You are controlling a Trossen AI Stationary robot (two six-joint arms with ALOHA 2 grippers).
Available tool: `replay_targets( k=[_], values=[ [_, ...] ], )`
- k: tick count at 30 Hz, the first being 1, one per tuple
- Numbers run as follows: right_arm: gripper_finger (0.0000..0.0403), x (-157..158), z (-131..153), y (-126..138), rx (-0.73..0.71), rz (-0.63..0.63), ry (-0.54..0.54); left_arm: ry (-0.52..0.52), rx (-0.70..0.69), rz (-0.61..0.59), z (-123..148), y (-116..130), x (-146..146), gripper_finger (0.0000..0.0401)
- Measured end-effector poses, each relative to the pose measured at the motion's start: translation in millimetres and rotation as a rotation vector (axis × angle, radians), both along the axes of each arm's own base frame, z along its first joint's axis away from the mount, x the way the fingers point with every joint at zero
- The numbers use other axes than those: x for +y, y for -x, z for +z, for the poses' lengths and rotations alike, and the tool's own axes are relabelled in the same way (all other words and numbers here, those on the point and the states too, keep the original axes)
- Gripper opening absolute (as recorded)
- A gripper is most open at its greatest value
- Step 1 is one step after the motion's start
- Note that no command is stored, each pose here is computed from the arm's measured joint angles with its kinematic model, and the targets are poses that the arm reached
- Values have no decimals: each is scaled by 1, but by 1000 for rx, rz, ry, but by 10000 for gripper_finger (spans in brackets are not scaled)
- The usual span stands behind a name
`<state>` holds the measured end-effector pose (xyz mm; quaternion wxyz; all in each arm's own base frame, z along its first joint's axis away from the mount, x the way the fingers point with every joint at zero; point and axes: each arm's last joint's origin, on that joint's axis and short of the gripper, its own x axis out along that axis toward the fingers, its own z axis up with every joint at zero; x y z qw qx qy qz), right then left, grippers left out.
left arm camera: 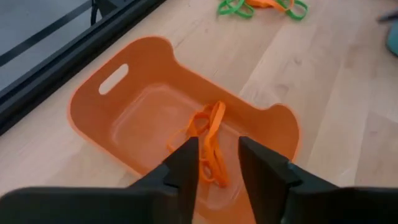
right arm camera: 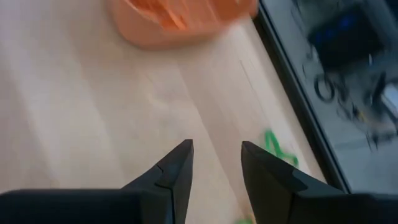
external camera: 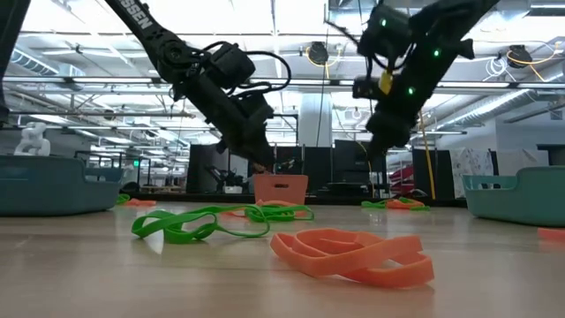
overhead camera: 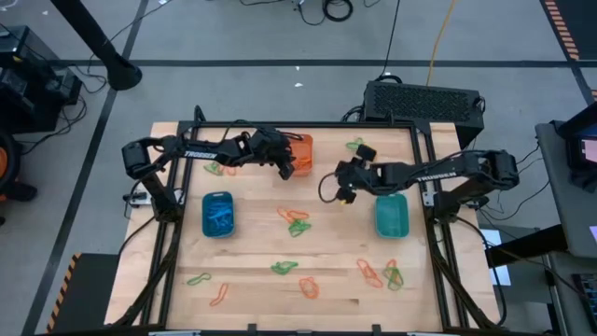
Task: Sort rubber bands into baskets
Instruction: Put the orange rubber band into the orange bin
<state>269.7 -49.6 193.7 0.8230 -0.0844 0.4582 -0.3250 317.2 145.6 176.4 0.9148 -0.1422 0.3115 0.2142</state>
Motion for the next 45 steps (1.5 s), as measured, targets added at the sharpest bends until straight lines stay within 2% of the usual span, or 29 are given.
replay_targets(
  k=[3,6,13,18,22,30,34,39,45],
  values=[
    [128,-14,-8,9,23,-69,-11,2,9,-1,3,2,-1,138],
    [128,-32,-20,23,41,-137,-44,-25,4,-19,18,9,-4,141],
    [128,-86,-26,42,-149,-366,-121,-66,-58,-48,67,34,-18,142],
    [128,-112,-31,66,-136,-488,-220,-39,-89,-114,85,46,-39,142],
    [128,-126,-32,80,-133,-529,-279,-16,-128,-157,79,47,-60,142],
    [128,-142,-34,97,-135,-540,-328,-31,-314,-287,53,43,-101,139],
    [128,-144,-34,98,-171,-489,-399,-41,-405,-302,48,48,-108,139],
    [128,-145,-34,99,-169,-514,-383,-58,-464,-305,45,54,-110,139],
    [128,-145,-45,97,-164,-528,-459,-61,-468,-308,40,57,-110,138]
  ],
)
